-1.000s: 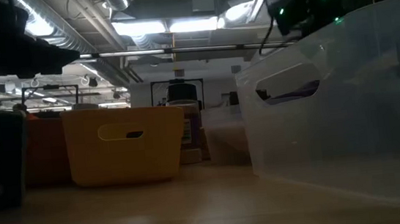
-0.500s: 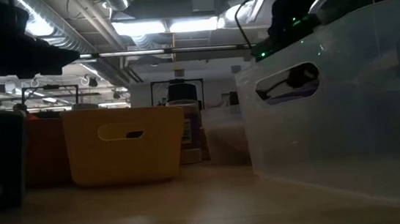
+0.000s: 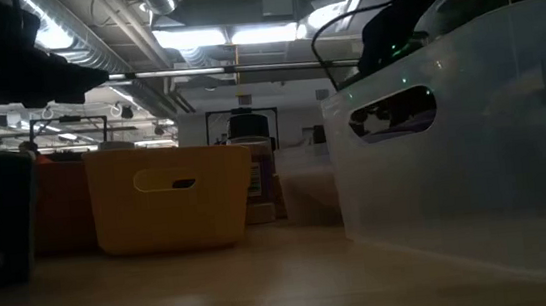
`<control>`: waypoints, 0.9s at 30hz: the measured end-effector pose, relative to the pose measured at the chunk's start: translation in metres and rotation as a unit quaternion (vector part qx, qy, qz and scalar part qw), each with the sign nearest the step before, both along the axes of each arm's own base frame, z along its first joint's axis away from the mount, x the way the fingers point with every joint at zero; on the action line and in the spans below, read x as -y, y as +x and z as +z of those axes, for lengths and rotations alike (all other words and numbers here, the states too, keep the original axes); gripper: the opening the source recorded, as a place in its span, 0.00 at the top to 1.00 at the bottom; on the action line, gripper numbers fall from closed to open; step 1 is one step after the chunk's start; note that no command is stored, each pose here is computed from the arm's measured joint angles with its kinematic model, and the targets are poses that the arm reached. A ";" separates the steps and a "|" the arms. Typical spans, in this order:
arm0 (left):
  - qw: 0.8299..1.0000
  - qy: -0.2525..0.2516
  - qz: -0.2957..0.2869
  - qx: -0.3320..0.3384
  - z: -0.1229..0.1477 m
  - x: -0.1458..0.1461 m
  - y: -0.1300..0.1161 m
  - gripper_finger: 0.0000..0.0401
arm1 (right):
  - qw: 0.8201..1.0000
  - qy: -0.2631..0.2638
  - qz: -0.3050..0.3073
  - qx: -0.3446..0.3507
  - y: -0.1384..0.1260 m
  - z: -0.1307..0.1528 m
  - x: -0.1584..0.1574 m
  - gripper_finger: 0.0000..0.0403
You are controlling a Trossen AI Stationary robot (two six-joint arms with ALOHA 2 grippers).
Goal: Sort spices by type
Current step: Put the yellow spice bottle into the blue bin
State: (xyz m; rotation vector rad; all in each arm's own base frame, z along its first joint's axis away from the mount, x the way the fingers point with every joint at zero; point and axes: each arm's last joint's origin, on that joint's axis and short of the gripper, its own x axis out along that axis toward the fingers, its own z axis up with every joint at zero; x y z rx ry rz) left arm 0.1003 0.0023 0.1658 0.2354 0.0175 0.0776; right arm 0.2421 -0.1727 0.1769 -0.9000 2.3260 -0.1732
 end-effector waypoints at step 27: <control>1.000 0.000 0.000 0.000 0.000 0.000 0.000 1.00 | 0.999 -0.011 -0.005 0.037 0.005 -0.003 0.003 0.41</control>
